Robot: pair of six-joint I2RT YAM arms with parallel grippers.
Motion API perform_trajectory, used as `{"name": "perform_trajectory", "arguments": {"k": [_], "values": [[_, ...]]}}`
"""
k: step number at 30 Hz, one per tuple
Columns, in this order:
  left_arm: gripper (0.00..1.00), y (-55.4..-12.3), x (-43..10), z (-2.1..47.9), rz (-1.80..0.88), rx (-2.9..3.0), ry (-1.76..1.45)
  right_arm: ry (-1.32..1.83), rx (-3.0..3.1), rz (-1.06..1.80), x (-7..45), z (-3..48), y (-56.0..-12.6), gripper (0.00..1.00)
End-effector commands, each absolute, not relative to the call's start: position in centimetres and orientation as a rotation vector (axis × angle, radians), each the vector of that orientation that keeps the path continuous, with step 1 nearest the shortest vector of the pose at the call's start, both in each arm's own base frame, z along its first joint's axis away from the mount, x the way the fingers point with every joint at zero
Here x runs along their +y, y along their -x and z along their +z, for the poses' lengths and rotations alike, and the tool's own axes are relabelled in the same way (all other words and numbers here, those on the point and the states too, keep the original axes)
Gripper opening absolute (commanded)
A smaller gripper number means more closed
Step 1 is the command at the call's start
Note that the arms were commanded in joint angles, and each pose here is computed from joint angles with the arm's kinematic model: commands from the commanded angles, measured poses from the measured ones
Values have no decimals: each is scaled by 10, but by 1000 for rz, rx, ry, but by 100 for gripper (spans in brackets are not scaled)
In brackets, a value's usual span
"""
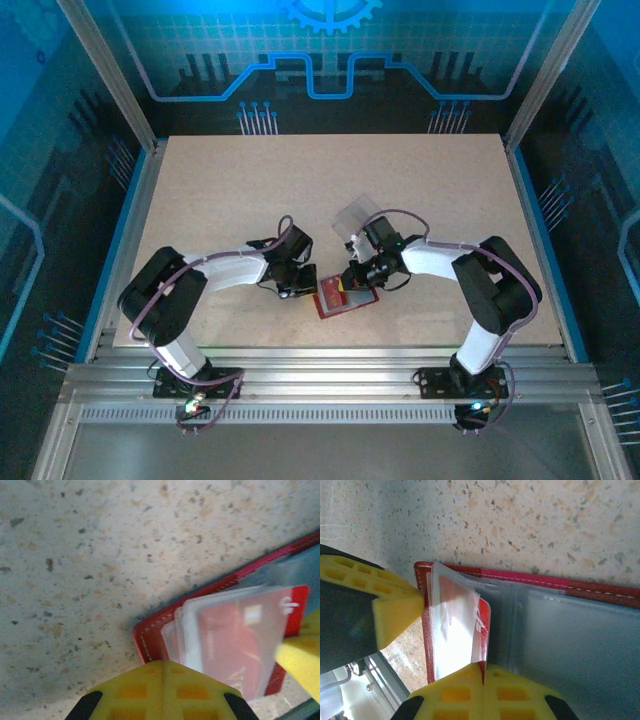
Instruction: Put the credit cards into the card holder
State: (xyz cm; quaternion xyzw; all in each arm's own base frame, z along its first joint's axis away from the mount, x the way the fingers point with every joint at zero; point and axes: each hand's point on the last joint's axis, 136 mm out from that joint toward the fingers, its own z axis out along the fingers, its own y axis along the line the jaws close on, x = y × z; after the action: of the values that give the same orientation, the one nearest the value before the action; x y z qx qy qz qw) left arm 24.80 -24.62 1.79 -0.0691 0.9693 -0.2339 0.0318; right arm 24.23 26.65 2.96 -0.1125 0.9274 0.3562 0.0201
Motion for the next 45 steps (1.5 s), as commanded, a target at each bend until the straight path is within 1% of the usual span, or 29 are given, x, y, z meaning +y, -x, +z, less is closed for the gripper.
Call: {"name": "perform_trajectory", "arguments": {"k": [1, 6, 15, 32, 36, 38, 39, 45], "values": [[0, -245, -240, 8, -665, 3016, 218, 339, 2943, 1049, 263, 18, -229, 0], [0, -243, -240, 1, -664, 3029, 225, 362, 2951, 1055, 274, 16, -228, 0], [0, -243, -243, 2, -669, 3022, 222, 288, 2929, 1073, 285, 20, -228, 0], [0, -268, -249, 33, -673, 2961, 175, 33, 2837, 1039, 277, 23, -225, 0], [0, -271, -247, 40, -680, 2946, 176, 19, 2816, 1027, 277, 25, -226, 4], [0, -271, -248, 43, -693, 2941, 173, 19, 2814, 984, 273, 27, -225, 17], [0, -270, -248, 44, -698, 2940, 174, 20, 2810, 974, 271, 29, -226, 22], [0, -268, -249, 44, -711, 2941, 176, 33, 2809, 955, 269, 41, -225, 36]]}}
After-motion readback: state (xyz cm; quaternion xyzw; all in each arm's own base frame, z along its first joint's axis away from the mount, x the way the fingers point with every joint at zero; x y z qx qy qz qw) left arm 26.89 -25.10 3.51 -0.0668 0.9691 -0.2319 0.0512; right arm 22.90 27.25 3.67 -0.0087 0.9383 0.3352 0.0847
